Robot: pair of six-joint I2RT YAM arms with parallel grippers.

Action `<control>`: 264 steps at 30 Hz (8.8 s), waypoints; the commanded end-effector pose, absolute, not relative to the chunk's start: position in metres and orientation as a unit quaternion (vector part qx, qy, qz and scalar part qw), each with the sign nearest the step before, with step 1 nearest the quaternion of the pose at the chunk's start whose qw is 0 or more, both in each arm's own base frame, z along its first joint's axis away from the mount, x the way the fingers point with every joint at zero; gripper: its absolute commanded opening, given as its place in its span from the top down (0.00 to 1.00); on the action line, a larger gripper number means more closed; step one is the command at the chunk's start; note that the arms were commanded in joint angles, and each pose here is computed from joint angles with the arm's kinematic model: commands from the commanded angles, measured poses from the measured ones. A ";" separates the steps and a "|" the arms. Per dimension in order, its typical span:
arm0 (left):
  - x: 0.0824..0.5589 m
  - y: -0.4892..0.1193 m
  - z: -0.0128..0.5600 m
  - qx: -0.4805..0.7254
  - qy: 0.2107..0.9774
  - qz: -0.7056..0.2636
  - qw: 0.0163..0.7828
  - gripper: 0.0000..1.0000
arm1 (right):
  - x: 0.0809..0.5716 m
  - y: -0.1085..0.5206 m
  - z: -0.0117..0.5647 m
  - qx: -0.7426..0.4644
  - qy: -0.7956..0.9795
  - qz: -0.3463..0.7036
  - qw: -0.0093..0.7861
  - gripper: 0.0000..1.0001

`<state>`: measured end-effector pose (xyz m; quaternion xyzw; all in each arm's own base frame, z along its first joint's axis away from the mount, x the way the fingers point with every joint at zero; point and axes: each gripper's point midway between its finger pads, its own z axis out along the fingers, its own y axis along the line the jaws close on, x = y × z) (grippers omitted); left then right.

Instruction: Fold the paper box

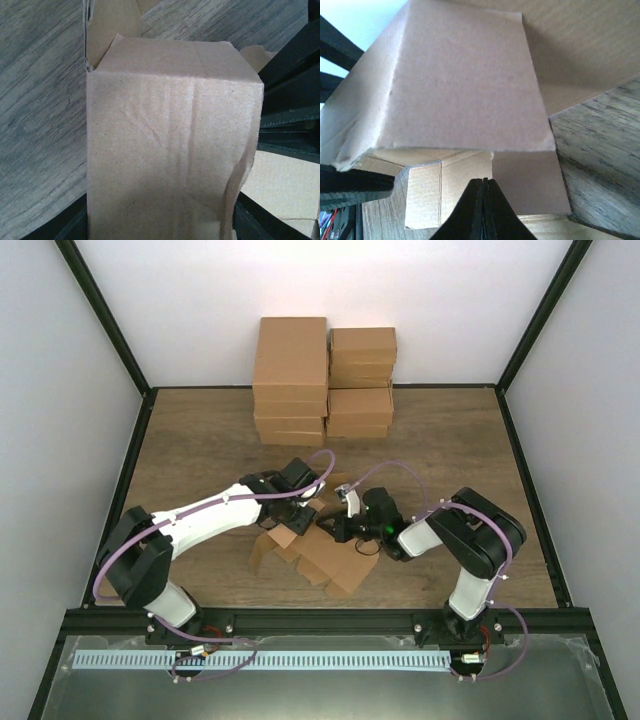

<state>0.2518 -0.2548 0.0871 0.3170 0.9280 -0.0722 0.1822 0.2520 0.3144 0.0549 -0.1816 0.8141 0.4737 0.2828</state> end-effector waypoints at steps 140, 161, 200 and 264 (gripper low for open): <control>0.246 -0.257 0.078 0.329 0.927 -0.057 0.172 0.44 | 0.250 0.288 0.132 -0.223 0.819 0.341 0.404 0.96; 0.244 -0.264 0.077 0.332 0.926 -0.071 0.165 0.44 | 0.220 0.293 0.122 -0.178 0.832 0.365 0.378 0.92; 0.239 -0.272 0.074 0.364 0.916 -0.023 0.167 0.44 | 0.216 0.277 0.145 -0.271 0.778 0.427 0.372 0.32; 0.238 -0.274 0.076 0.364 0.914 -0.033 0.175 0.44 | 0.394 0.233 0.127 -0.216 0.835 0.380 0.334 0.41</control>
